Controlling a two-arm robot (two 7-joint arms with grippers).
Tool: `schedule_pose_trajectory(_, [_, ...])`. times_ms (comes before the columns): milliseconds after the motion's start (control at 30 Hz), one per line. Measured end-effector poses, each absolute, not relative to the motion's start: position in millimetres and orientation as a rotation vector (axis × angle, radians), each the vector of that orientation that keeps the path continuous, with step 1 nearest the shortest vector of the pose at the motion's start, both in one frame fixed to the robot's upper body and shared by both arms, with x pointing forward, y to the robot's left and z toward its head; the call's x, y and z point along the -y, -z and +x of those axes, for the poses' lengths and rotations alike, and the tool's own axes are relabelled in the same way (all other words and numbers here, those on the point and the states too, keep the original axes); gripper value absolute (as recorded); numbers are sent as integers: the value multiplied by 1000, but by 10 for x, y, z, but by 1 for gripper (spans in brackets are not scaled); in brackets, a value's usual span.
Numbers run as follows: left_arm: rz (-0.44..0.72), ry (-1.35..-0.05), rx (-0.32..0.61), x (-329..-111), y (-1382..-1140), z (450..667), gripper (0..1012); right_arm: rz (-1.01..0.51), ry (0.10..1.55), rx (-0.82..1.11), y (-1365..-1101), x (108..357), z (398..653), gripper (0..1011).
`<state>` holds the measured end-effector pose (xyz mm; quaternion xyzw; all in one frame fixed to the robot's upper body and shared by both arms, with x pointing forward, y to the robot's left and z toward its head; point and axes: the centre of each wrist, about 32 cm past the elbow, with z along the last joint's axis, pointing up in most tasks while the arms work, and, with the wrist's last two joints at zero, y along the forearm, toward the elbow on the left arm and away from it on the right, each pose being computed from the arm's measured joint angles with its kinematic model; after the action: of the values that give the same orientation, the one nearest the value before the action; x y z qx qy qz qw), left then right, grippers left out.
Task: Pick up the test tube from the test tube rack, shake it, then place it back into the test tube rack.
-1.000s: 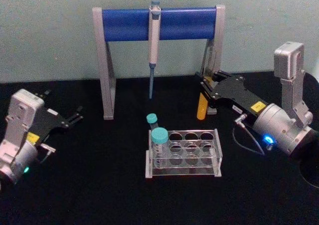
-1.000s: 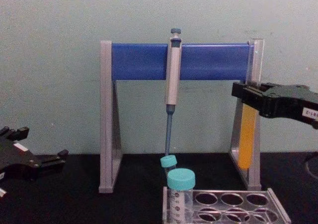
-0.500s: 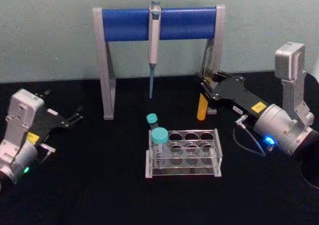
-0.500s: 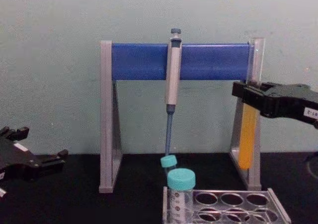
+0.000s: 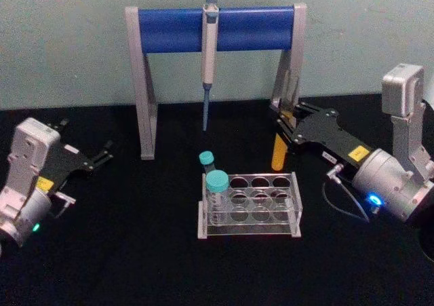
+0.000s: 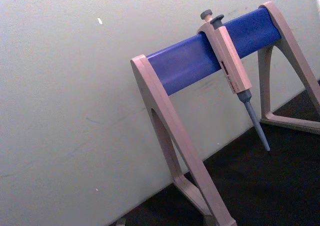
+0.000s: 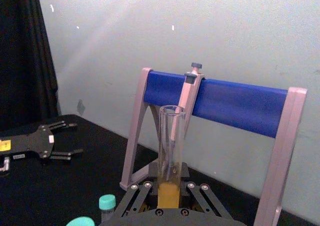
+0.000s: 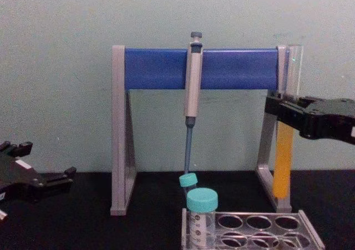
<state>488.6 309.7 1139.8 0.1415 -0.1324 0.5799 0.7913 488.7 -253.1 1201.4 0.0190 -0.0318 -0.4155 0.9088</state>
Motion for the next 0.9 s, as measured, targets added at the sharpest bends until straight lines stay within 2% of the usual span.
schedule_pose_trajectory(400, [304, -1248, 285, -3097, -11398, 4886, 1001, 17, 870, 35, -11948, 2577, 4738, 227])
schedule_pose_trajectory(900, [304, -1248, 285, -3097, -11398, 4886, 1001, -6, 885, 24, -11900, 2565, 4718, 227])
